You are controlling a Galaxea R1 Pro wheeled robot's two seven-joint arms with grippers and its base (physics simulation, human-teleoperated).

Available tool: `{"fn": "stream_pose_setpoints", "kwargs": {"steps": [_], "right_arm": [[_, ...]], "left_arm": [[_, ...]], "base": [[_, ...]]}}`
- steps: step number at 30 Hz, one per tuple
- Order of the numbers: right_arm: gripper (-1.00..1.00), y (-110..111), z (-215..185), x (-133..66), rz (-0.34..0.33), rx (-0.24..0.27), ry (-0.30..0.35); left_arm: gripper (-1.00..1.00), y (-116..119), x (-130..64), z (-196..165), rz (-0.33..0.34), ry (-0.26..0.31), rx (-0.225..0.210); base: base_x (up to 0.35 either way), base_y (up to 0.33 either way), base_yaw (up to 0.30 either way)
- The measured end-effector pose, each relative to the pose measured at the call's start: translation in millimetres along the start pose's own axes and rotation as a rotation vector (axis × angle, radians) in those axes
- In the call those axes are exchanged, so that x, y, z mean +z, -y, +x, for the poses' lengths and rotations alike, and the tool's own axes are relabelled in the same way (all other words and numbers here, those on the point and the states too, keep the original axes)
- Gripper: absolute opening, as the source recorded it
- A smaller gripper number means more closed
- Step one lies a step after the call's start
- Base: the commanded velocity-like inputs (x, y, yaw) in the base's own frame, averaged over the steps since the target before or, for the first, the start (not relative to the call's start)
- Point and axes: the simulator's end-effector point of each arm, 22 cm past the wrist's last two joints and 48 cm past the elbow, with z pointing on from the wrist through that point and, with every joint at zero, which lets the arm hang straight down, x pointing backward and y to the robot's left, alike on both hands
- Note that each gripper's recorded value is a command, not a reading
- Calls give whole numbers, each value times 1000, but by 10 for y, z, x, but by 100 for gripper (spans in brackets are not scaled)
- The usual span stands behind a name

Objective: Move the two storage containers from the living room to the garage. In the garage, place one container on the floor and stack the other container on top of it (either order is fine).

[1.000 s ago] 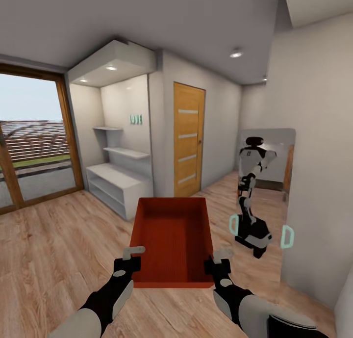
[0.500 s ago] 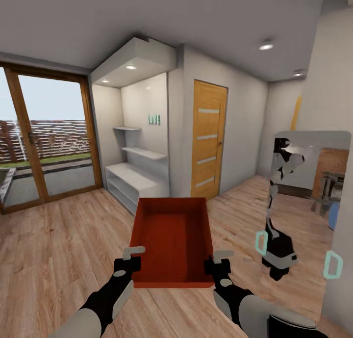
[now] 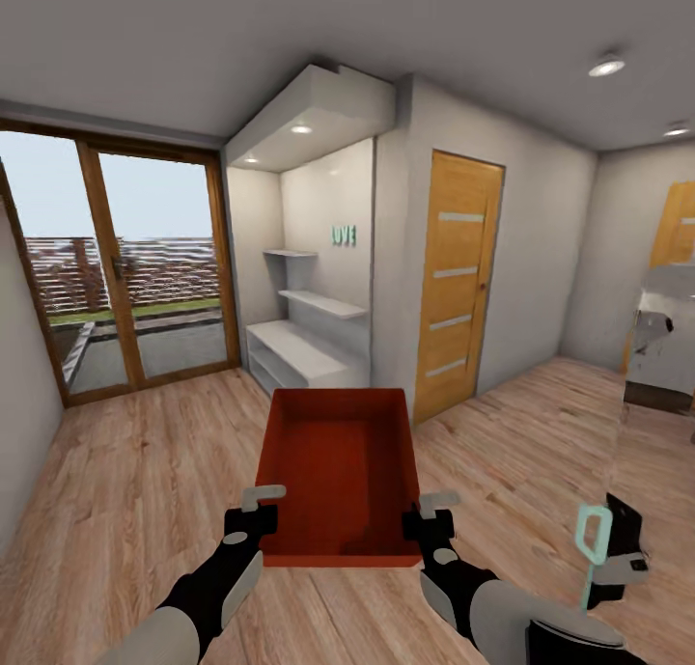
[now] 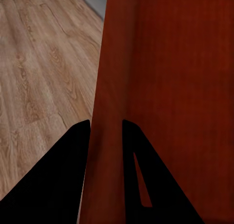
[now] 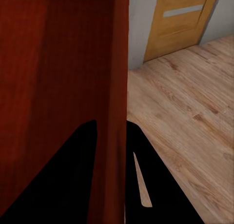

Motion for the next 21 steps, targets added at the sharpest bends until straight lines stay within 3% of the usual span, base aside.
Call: {"fn": "stream_pose_setpoints", "kwargs": {"steps": [9, 21], "right_arm": [[-100, 4, 6, 1, -1, 2, -2], [-100, 8, 10, 2, -1, 3, -3]], "left_arm": [[-100, 5, -1, 1, -1, -1, 2], [-100, 10, -2, 5, -1, -2, 1]], "base": [[318, 151, -12], [304, 212, -265]]}}
